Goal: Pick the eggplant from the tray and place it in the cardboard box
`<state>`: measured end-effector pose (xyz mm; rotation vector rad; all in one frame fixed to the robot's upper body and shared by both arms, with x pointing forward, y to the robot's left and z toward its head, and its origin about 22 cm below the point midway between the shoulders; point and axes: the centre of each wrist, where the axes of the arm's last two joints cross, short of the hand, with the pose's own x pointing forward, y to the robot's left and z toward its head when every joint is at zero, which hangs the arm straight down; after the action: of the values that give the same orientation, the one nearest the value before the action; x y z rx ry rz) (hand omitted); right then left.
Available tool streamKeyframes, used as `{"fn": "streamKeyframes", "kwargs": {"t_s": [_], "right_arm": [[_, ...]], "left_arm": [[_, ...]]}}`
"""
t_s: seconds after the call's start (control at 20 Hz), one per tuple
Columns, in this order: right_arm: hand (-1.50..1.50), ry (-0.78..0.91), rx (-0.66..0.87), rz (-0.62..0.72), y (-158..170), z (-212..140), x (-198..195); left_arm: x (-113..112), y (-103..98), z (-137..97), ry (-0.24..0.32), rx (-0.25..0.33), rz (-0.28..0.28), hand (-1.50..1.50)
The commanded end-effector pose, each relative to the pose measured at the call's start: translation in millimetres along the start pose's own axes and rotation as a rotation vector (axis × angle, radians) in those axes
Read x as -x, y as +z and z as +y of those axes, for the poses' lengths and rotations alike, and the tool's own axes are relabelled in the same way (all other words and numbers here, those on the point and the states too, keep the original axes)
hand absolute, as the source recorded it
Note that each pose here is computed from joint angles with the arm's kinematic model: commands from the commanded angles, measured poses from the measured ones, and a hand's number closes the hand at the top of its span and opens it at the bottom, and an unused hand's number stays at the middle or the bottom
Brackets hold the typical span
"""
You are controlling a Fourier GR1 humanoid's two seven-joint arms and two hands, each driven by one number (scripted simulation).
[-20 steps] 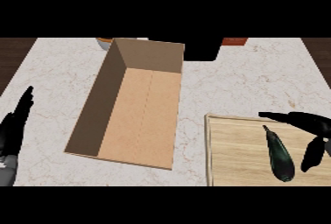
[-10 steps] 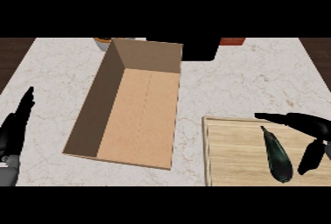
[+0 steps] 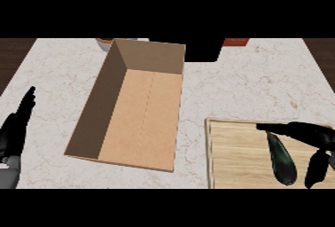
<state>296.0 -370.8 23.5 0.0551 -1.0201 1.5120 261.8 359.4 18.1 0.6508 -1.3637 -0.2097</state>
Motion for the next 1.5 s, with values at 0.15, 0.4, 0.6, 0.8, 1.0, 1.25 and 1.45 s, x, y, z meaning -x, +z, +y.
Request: {"fn": "streamKeyframes", "kwargs": {"t_s": [0.15,0.4,0.6,0.8,1.0,1.25,1.45], "right_arm": [[-1.5,-0.027,-0.084,0.023,-26.2,-0.5,-5.2],[1.5,0.043,0.121,0.004,-30.2,24.8,-2.8],[1.5,0.089,0.204,0.012,-27.5,19.7,10.4],[1.5,0.137,0.299,0.004,-22.8,8.1,1.5],[1.5,0.277,0.44,-0.033,-45.0,-39.9,-29.6],[1.5,0.552,0.61,-0.137,-74.9,-96.3,-83.5],[1.5,0.551,0.719,-0.226,-81.6,-127.1,-106.1]], "left_arm": [[-13.4,-3.5,-8.0,0.01,-0.014,-0.011,0.0],[3.0,8.8,3.5,0.014,0.004,-0.004,0.0],[7.8,-5.4,13.2,-0.005,0.009,-0.003,0.0],[-8.7,-4.4,-12.8,-0.014,-0.003,-0.001,0.0],[-2.5,-1.2,-3.1,0.001,0.011,-0.019,0.0],[-9.6,-8.5,-25.4,0.003,0.038,-0.041,0.0],[-22.3,-16.8,-9.7,0.019,0.033,-0.033,0.0]]}}
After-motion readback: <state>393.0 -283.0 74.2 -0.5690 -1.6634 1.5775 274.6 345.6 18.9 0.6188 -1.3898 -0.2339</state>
